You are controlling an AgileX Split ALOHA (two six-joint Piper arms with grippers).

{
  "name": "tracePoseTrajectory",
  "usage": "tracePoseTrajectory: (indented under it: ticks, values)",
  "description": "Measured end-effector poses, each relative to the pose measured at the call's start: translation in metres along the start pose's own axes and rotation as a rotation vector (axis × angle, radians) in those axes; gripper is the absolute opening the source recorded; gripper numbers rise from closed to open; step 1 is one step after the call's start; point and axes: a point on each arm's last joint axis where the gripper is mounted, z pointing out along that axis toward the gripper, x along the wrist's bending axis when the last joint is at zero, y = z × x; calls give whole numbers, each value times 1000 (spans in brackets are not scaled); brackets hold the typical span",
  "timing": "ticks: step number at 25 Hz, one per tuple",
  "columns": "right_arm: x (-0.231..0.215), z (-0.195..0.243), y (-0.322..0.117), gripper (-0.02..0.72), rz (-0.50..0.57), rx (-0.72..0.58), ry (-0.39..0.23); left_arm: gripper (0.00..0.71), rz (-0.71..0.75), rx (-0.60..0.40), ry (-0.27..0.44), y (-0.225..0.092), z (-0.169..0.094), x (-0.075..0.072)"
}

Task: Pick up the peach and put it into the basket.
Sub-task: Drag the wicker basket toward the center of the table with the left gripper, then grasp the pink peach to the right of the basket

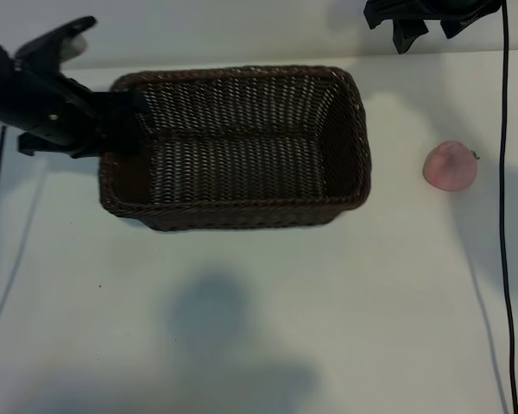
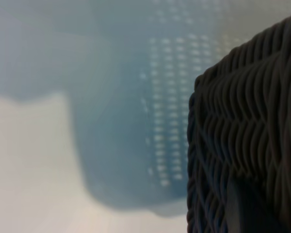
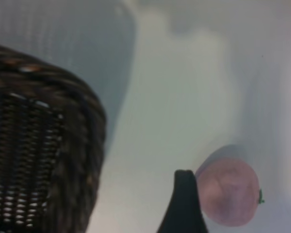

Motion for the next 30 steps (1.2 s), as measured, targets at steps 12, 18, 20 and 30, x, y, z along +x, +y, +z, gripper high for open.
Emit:
tracePoseTrajectory:
  ticks: [12, 18, 20, 30]
  values:
    - [0, 0, 0, 556, 0, 0, 0, 130, -11, 34, 18, -1, 38, 3]
    - [0, 0, 0, 556, 0, 0, 0, 476, -29, 33, 6, -1, 37, 2]
    - [0, 0, 0, 556, 0, 0, 0, 598, -22, 29, -1, -1, 30, -1]
    - [0, 0, 0, 556, 23, 0, 0, 680, 55, -113, 31, 6, -43, -21]
